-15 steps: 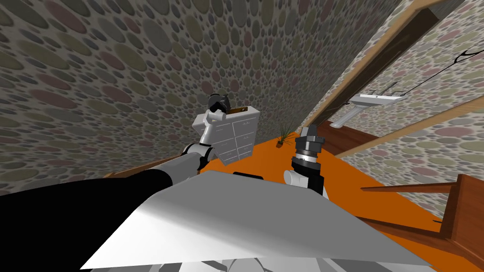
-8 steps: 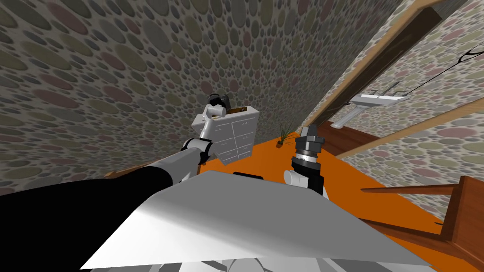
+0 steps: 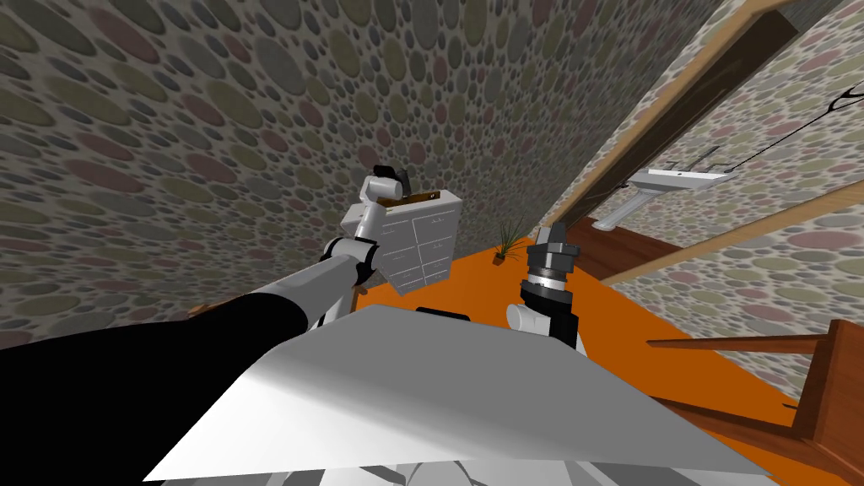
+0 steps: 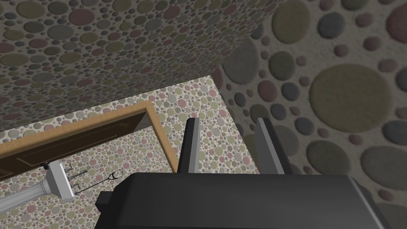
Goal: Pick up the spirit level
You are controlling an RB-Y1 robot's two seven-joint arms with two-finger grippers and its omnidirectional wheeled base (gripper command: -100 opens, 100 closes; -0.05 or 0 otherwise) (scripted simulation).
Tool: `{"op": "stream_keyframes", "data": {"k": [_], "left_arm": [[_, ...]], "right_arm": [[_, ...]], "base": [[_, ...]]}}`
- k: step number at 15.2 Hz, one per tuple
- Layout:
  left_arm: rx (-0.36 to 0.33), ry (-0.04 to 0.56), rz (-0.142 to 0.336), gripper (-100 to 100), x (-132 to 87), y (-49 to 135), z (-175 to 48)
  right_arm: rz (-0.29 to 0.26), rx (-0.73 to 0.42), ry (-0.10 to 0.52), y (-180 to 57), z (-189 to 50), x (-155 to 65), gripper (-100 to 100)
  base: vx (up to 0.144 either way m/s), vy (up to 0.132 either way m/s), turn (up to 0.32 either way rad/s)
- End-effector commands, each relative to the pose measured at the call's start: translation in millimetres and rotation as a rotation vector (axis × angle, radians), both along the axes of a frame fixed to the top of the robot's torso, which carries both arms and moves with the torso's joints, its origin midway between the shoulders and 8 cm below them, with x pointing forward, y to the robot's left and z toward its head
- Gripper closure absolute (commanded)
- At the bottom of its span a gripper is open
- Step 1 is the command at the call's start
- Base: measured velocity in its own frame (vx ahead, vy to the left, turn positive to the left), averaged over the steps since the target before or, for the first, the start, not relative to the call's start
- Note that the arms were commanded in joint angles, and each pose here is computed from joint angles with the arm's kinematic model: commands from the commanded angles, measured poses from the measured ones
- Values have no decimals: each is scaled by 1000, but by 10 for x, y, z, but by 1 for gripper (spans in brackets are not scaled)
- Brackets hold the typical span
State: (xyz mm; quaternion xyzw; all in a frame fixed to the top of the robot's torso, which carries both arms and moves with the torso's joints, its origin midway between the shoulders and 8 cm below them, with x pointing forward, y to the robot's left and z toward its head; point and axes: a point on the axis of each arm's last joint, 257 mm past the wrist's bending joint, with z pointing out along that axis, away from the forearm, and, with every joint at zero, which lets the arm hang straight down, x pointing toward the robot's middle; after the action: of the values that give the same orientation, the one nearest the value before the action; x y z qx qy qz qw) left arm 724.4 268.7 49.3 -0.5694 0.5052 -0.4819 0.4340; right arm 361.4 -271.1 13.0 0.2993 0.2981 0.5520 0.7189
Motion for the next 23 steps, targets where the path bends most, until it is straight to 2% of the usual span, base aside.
{"op": "stream_keyframes", "data": {"k": [1,2,5,6,7,10,11,14,15,16,19,20,22,23], "left_arm": [[-3,49,10,-100,5,31,-92],[-19,68,16,-100,34,60,-12],[-20,133,28,-100,19,83,-150],[-20,137,29,-100,16,85,-161],[-38,167,37,-100,38,110,-91],[-39,226,48,-100,-3,135,-235],[-56,248,54,-100,5,154,-153],[-58,315,67,-100,-51,180,-310],[-58,316,67,-100,-52,180,-311],[-76,349,73,-100,-67,191,-240],[-78,406,84,-100,-127,218,-388],[-95,430,88,-100,-150,218,-292],[-98,486,99,-100,-213,248,-443],[-98,495,100,-100,-227,250,-462]], "right_arm": [[0,0,0,0,0,0,0],[0,0,0,0,0,0,0],[0,0,0,0,0,0,0],[0,0,0,0,0,0,0],[0,0,0,0,0,0,0],[0,0,0,0,0,0,0],[0,0,0,0,0,0,0],[0,0,0,0,0,0,0],[0,0,0,0,0,0,0],[0,0,0,0,0,0,0],[0,0,0,0,0,0,0],[0,0,0,0,0,0,0],[0,0,0,0,0,0,0],[0,0,0,0,0,0,0]], "base": [[6,-17,-2],[13,-23,15],[18,-25,17],[3,-9,-4],[16,-19,26],[22,-20,16],[27,-19,27],[31,-21,16],[6,-4,-4],[25,-9,24],[33,-15,19],[38,-16,26],[49,-18,27],[28,-7,-1]]}}
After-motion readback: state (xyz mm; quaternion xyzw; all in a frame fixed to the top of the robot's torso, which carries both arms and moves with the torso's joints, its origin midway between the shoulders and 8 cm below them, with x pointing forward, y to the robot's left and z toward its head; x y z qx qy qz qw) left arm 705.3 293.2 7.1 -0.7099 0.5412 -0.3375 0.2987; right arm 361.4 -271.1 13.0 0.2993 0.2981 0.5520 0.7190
